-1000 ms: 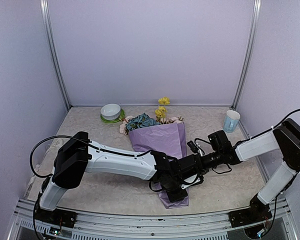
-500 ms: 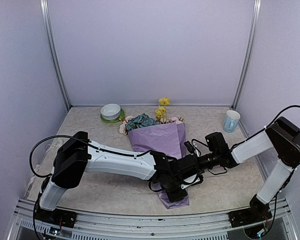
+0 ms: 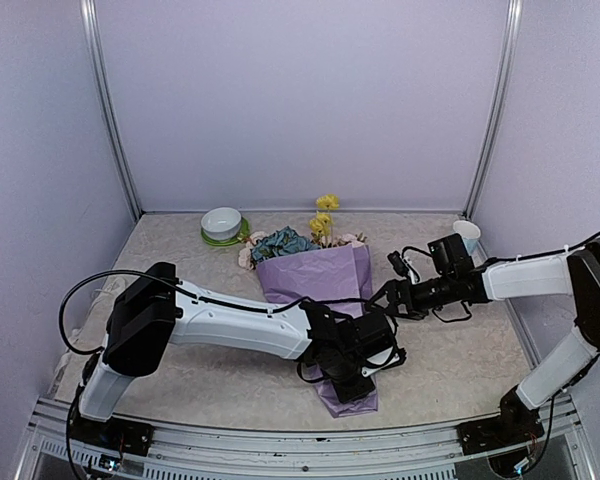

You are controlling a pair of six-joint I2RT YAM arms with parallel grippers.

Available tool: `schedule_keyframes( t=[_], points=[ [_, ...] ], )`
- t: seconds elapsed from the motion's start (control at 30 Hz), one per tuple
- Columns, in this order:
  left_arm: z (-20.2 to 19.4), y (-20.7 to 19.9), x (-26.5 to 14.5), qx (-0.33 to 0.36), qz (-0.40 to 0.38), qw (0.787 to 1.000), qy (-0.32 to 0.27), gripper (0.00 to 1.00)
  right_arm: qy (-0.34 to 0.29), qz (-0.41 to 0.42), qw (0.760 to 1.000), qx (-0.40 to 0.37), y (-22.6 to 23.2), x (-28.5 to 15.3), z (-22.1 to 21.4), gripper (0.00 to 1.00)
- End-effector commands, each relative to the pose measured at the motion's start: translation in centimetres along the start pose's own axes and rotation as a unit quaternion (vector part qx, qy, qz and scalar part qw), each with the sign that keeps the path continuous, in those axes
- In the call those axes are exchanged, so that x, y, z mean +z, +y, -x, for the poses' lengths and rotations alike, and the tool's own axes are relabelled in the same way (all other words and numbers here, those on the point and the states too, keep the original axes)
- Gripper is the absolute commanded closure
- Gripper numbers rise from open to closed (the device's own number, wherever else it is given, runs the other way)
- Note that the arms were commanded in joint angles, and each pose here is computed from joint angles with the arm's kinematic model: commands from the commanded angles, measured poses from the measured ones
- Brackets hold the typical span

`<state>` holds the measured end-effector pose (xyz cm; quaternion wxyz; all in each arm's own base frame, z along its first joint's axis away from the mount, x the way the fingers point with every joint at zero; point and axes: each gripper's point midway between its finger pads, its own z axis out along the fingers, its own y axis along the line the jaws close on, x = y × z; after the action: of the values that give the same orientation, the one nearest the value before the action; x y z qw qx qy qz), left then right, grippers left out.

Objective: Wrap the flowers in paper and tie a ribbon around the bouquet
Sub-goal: Press the fold line on the folded wrapping paper.

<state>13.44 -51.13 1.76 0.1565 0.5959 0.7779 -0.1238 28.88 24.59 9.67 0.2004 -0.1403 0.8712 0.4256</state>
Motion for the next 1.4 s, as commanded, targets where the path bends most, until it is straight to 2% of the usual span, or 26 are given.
schedule_keyframes(
  t=[0.0, 0.07, 0.2, 0.3, 0.37, 0.47, 0.57, 0.67, 0.7, 0.73, 0.8, 0.83, 0.9, 1.03, 1.13, 1.2, 1.27, 1.37],
  points=[
    [-0.4, -0.1, 0.2, 0.010, 0.008, 1.000, 0.009, 0.60, 0.018, -0.023, 1.000, 0.003, -1.7, 0.4, -0.5, 0.00],
    [-0.4, -0.1, 0.2, 0.010, 0.008, 1.000, 0.011, 0.60, 0.004, -0.037, 0.999, -0.004, -2.2, -0.5, 0.9, 0.00],
    [-0.4, -0.1, 0.3, 0.011, 0.009, 1.000, 0.014, 0.60, -0.042, -0.103, 0.994, -0.014, -4.6, -5.2, 4.2, 0.00],
    [-0.4, -0.1, 0.3, 0.013, 0.010, 1.000, 0.014, 0.60, -0.022, -0.147, 0.988, -0.041, -5.2, -7.3, 3.8, 0.00],
    [-0.4, -0.2, 0.3, 0.014, 0.008, 1.000, 0.013, 0.60, -0.005, -0.068, 0.996, -0.065, -1.9, -7.3, 2.8, 0.03],
    [-0.3, -0.2, 0.3, 0.013, 0.008, 1.000, 0.012, 0.60, -0.036, 0.093, 0.991, -0.089, 4.9, -8.6, 2.8, 0.04],
    [-0.3, -0.2, 0.3, 0.013, 0.008, 1.000, 0.014, 0.60, -0.085, 0.153, 0.971, -0.162, 9.5, -11.6, 3.7, 0.02],
    [-0.4, -0.2, 0.4, 0.013, 0.008, 1.000, 0.016, 0.60, -0.110, 0.238, 0.941, -0.215, 14.1, -14.5, 3.4, 0.00],
    [-0.3, -0.1, 0.4, 0.013, 0.008, 1.000, 0.015, 0.60, -0.122, 0.227, 0.944, -0.208, 14.2, -14.8, 3.9, 0.00],
    [-0.3, -0.2, 0.4, 0.013, 0.008, 1.000, 0.015, 0.60, -0.139, 0.176, 0.958, -0.180, 12.7, -14.4, 5.0, 0.00],
    [-0.2, -0.2, 0.4, 0.012, 0.008, 1.000, 0.014, 0.60, -0.155, 0.005, 0.983, -0.094, 6.2, -13.1, 6.6, 0.02],
    [-0.3, -0.2, 0.4, 0.012, 0.009, 1.000, 0.015, 0.60, -0.147, -0.069, 0.985, -0.060, 2.8, -12.5, 6.4, 0.04],
    [-0.3, -0.2, 0.3, 0.012, 0.010, 1.000, 0.014, 0.60, -0.118, -0.135, 0.983, -0.023, -1.3, -11.2, 5.2, 0.10],
    [-0.3, -0.3, 0.4, 0.015, 0.008, 1.000, 0.015, 0.60, -0.074, -0.070, 0.995, 0.003, -2.3, -7.3, 3.5, 0.17],
    [-0.3, -0.3, 0.4, 0.015, 0.009, 1.000, 0.016, 0.60, -0.036, -0.019, 0.999, 0.007, -1.9, -4.5, 1.9, 0.10],
    [-0.3, -0.2, 0.4, 0.013, 0.011, 1.000, 0.016, 0.60, -0.005, 0.029, 1.000, 0.002, -0.8, -2.7, 0.3, 0.01],
    [-0.3, -0.2, 0.4, 0.013, 0.012, 1.000, 0.016, 0.60, 0.030, 0.056, 0.998, 0.004, -0.2, -1.0, -1.5, 0.00],
    [-0.3, -0.2, 0.4, 0.014, 0.012, 1.000, 0.015, 0.60, 0.065, 0.052, 0.996, 0.023, -1.1, 0.9, -3.9, 0.00]
  ],
)
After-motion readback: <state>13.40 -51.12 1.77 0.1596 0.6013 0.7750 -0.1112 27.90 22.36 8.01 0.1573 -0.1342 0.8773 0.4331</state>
